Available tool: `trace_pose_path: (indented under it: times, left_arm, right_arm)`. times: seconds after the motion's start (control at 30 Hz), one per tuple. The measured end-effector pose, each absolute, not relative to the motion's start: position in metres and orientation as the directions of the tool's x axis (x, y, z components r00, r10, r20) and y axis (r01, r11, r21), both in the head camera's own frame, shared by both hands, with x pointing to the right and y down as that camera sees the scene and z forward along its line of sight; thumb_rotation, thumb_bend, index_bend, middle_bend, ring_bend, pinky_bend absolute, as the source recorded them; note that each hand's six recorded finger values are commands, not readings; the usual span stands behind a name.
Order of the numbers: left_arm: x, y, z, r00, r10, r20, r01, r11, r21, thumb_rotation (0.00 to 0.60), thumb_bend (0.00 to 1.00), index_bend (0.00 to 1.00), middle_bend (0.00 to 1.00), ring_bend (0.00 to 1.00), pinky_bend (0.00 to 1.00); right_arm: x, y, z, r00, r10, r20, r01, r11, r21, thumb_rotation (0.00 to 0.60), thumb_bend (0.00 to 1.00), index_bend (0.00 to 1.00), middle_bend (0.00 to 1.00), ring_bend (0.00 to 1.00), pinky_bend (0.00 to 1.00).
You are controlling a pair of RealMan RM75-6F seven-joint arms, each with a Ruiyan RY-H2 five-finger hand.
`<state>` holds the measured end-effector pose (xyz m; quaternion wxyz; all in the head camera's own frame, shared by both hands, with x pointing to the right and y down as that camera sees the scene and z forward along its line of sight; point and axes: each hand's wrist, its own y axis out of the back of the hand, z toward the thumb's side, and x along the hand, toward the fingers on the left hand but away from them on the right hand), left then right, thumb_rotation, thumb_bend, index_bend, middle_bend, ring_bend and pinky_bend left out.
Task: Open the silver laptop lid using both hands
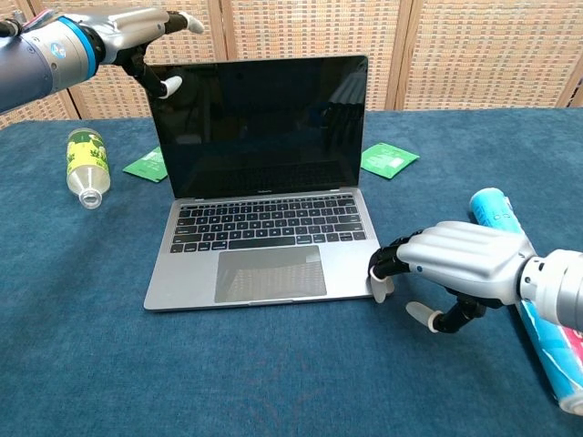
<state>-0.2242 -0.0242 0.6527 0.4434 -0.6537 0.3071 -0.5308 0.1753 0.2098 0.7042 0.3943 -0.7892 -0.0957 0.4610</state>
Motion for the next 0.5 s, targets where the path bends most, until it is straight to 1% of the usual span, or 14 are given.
trace_pose_path:
  times: [0.23, 0.4, 0.5]
  left_arm:
    - [-0.226, -0.024, 0.652, 0.253, -0.875, 0.414, 0.045, -0.416, -0.908, 0.6, 0.47, 0.0, 0.0, 0.0, 0.0]
    - [-0.228, -0.019, 0.644, 0.28, -0.869, 0.408, 0.048, -0.411, -0.91, 0.6, 0.47, 0.0, 0.0, 0.0, 0.0]
    - [-0.229, -0.015, 0.636, 0.301, -0.867, 0.397, 0.04, -0.405, -0.913, 0.6, 0.47, 0.0, 0.0, 0.0, 0.0]
  right_arm:
    - [0.172, 0.209, 0.699, 0.565, 0.523, -0.638, -0.196, -0.666, -0.72, 0.6, 0.72, 0.39, 0.37, 0.22, 0.25]
    - [0.168, 0.206, 0.691, 0.576, 0.538, -0.615, -0.177, -0.652, -0.737, 0.6, 0.7, 0.39, 0.37, 0.22, 0.25]
    - [0.165, 0.201, 0.683, 0.587, 0.558, -0.587, -0.151, -0.637, -0.756, 0.6, 0.68, 0.39, 0.37, 0.22, 0.25]
